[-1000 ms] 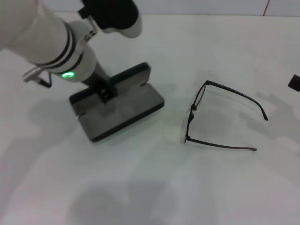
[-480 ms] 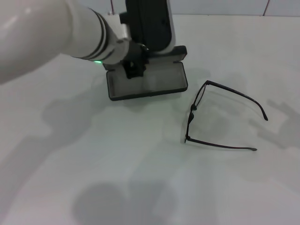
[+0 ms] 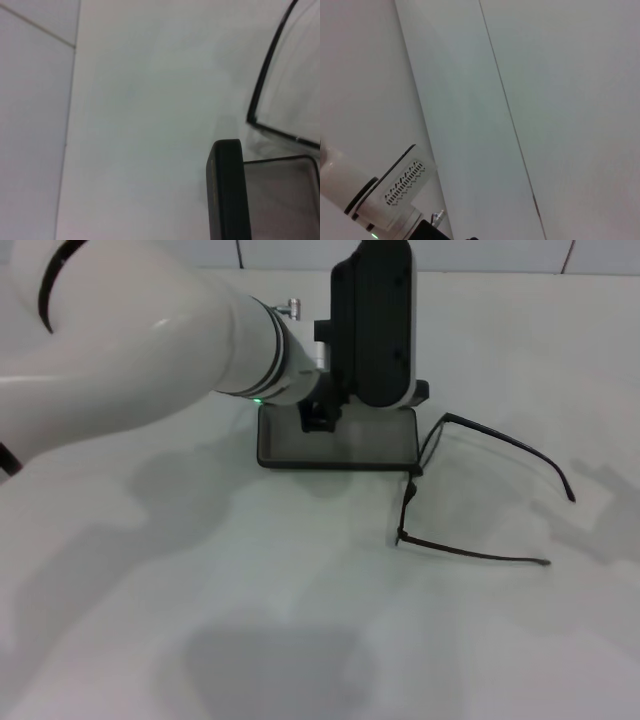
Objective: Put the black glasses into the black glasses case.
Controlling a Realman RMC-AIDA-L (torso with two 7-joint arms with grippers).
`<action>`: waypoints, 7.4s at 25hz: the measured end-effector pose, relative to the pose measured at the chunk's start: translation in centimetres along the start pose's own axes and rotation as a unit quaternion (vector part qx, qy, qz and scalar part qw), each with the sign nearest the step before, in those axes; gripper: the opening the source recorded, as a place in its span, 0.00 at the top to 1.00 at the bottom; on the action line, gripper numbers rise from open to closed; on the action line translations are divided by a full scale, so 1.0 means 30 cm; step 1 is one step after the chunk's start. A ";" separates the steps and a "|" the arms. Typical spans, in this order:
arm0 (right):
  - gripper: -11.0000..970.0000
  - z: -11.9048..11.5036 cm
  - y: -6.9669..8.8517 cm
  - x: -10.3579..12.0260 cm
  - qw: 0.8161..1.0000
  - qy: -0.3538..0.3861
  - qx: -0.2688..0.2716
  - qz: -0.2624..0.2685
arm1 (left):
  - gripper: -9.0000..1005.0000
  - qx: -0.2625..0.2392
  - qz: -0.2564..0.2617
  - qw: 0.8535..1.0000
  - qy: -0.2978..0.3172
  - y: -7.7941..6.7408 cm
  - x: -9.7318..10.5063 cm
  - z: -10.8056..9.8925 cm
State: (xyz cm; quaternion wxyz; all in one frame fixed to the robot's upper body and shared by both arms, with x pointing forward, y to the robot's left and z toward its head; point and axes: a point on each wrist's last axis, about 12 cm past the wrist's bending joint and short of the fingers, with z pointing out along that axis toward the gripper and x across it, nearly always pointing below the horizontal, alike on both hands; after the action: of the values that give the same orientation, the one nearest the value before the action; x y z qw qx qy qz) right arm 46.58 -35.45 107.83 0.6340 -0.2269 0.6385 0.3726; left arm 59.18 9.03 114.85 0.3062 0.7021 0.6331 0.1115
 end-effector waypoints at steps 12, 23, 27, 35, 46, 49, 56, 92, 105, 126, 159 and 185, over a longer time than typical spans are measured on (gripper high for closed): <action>0.13 0.002 0.004 0.005 1.000 0.001 -0.001 0.001 | 0.77 0.009 0.005 1.000 -0.025 -0.032 -0.044 0.009; 0.13 -0.002 0.011 0.019 1.000 0.002 0.002 0.006 | 0.73 -0.006 0.010 0.999 -0.041 -0.039 -0.057 0.023; 0.13 -0.005 0.012 0.021 1.000 0.002 0.003 0.006 | 0.71 -0.008 0.010 0.999 -0.043 -0.038 -0.059 0.021; 0.13 -0.012 0.002 0.016 1.000 0.010 0.004 0.002 | 0.58 -0.012 0.017 0.999 -0.048 -0.030 -0.072 0.010; 0.13 0.119 -0.064 -0.063 0.979 0.125 -0.091 -0.133 | 0.52 -0.030 -0.081 0.984 -0.156 0.002 -0.094 -0.176; 0.13 0.178 -0.070 -0.112 0.965 0.147 -0.123 -0.180 | 0.52 -0.020 -0.181 0.951 -0.249 0.042 -0.042 -0.255; 0.13 0.367 -0.051 -0.242 0.908 0.298 -0.212 -0.205 | 0.52 0.018 -0.334 0.842 -0.422 0.030 0.168 -0.341; 0.33 0.963 0.257 -0.325 0.499 0.521 -0.390 -0.572 | 0.54 0.121 -0.446 0.745 -0.482 -0.503 0.625 -0.206; 0.34 0.986 0.264 -0.232 0.461 0.522 -0.395 -0.600 | 0.54 0.121 -0.475 0.737 -0.466 -0.574 0.604 -0.160; 0.34 1.033 0.283 -0.158 0.443 0.505 -0.397 -0.625 | 0.54 0.128 -0.484 0.740 -0.449 -0.606 0.593 -0.137; 0.56 1.028 0.297 -0.117 0.429 0.505 -0.404 -0.630 | 0.54 0.126 -0.485 0.740 -0.449 -0.625 0.593 -0.133; 0.86 0.986 0.337 -0.150 0.473 0.509 -0.394 -0.602 | 0.54 0.129 -0.484 0.739 -0.450 -0.624 0.590 -0.133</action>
State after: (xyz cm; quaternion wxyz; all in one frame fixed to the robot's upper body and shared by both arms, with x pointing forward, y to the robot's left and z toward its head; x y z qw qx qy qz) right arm 58.24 -7.43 116.56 0.1095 -0.9310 0.3411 -0.0696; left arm 44.71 27.33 103.20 0.4752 0.3020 0.6842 -0.4635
